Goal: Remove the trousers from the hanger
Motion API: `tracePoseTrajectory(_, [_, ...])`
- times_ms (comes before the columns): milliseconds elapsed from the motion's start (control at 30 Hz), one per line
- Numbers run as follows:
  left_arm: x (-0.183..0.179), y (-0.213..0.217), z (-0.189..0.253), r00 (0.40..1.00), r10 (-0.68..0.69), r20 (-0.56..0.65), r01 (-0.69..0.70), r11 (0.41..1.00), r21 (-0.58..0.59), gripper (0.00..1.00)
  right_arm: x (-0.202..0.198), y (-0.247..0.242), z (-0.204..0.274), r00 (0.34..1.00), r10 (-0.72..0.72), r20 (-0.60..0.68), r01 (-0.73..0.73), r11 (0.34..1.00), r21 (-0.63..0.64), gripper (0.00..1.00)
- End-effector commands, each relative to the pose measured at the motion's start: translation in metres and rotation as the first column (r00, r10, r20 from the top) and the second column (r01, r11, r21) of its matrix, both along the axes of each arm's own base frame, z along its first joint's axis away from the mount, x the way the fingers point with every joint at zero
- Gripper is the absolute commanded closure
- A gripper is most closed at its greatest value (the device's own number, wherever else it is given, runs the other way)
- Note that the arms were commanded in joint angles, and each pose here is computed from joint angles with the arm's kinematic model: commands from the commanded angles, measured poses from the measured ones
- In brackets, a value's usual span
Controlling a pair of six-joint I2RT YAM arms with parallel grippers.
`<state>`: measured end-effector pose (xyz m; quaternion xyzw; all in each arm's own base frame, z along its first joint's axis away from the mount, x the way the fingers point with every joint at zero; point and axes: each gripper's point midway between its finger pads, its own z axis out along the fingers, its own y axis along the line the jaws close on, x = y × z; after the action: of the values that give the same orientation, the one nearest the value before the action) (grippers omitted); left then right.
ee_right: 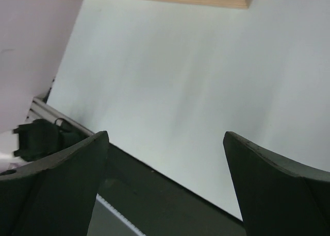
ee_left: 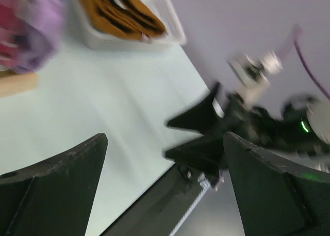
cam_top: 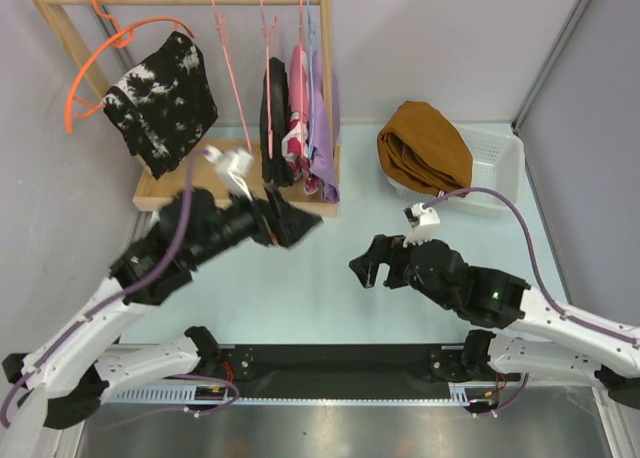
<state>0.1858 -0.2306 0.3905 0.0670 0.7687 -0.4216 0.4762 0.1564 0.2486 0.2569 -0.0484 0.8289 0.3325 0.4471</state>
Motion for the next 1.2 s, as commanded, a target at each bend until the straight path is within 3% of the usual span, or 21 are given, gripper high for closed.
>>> tracePoseTrajectory(0, [-0.033,-0.037,-0.036,0.986,-0.140,0.091,0.145,0.988,-0.053,0.00,0.008,-0.001,-0.010,1.000,-0.009,-0.014,0.011,0.989,0.145,0.00])
tracePoseTrajectory(33, [-0.046,-0.044,-0.047,0.981,-0.180,0.077,0.185,0.980,-0.075,0.00,0.010,-0.008,-0.014,1.000,-0.024,-0.013,0.026,0.985,0.173,0.00])
tracePoseTrajectory(67, [-0.052,-0.046,-0.087,0.979,-0.202,0.041,0.204,0.978,-0.047,0.00,0.009,-0.010,-0.031,1.000,-0.019,-0.017,0.022,0.982,0.187,0.00])
tracePoseTrajectory(133, [-0.066,-0.039,-0.086,0.973,-0.221,0.072,0.230,0.958,-0.169,0.00,0.004,-0.025,-0.026,0.999,-0.037,0.017,0.031,0.959,0.282,0.00])
tracePoseTrajectory(167, [-0.070,-0.037,-0.128,0.973,-0.230,0.032,0.233,0.961,-0.151,0.00,0.004,-0.030,-0.047,0.999,-0.051,0.012,0.046,0.959,0.280,0.00])
tracePoseTrajectory(200, [-0.079,-0.028,-0.109,0.966,-0.235,0.103,0.254,0.931,-0.263,0.00,-0.001,-0.041,-0.033,0.997,-0.065,0.049,0.043,0.931,0.362,0.00])
tracePoseTrajectory(267, [-0.085,-0.022,-0.151,0.969,-0.243,0.046,0.245,0.921,-0.304,0.00,-0.004,-0.052,-0.054,0.995,-0.088,0.043,0.064,0.916,0.395,0.00])
tracePoseTrajectory(300, [-0.092,-0.012,-0.138,0.966,-0.244,0.085,0.258,0.880,-0.399,0.00,-0.008,-0.062,-0.042,0.992,-0.104,0.073,0.058,0.881,0.470,0.00])
tracePoseTrajectory(367, [-0.101,-0.010,-0.168,0.957,-0.280,0.072,0.283,0.862,-0.421,0.00,-0.006,-0.068,-0.065,0.990,-0.140,0.014,0.119,0.886,0.449,0.00])
tracePoseTrajectory(433, [-0.110,-0.006,-0.168,0.947,-0.309,0.089,0.311,0.809,-0.499,0.00,-0.003,-0.064,-0.087,0.989,-0.145,-0.031,0.146,0.917,0.372,0.00])
tracePoseTrajectory(467, [-0.111,-0.008,-0.193,0.945,-0.322,0.063,0.308,0.807,-0.504,0.00,-0.004,-0.061,-0.092,0.990,-0.135,-0.035,0.138,0.920,0.368,0.00])
tracePoseTrajectory(500, [-0.114,-0.008,-0.192,0.938,-0.342,0.052,0.310,0.766,-0.564,0.00,-0.004,-0.060,-0.110,0.988,-0.140,-0.062,0.153,0.924,0.351,0.00])
tracePoseTrajectory(567, [-0.124,-0.012,-0.204,0.914,-0.402,0.050,0.346,0.713,-0.610,0.00,-0.003,-0.063,-0.119,0.980,-0.171,-0.099,0.196,0.893,0.404,0.00])
tracePoseTrajectory(733, [-0.132,-0.016,-0.212,0.894,-0.445,0.059,0.396,0.718,-0.573,0.00,-0.002,-0.051,-0.158,0.982,-0.144,-0.123,0.183,0.892,0.413,0.00])
tracePoseTrajectory(833, [-0.128,-0.018,-0.223,0.901,-0.433,0.010,0.366,0.751,-0.550,0.00,0.003,-0.057,-0.178,0.969,-0.192,-0.153,0.238,0.883,0.405,0.00])
tracePoseTrajectory(1033, [-0.114,-0.018,-0.252,0.924,-0.365,-0.118,0.262,0.826,-0.499,0.00,0.005,-0.064,-0.189,0.964,-0.222,-0.146,0.260,0.901,0.348,0.00])
tracePoseTrajectory(1167, [-0.112,-0.017,-0.256,0.932,-0.349,-0.101,0.264,0.841,-0.472,0.00,0.005,-0.063,-0.186,0.967,-0.217,-0.137,0.252,0.900,0.356,0.00])
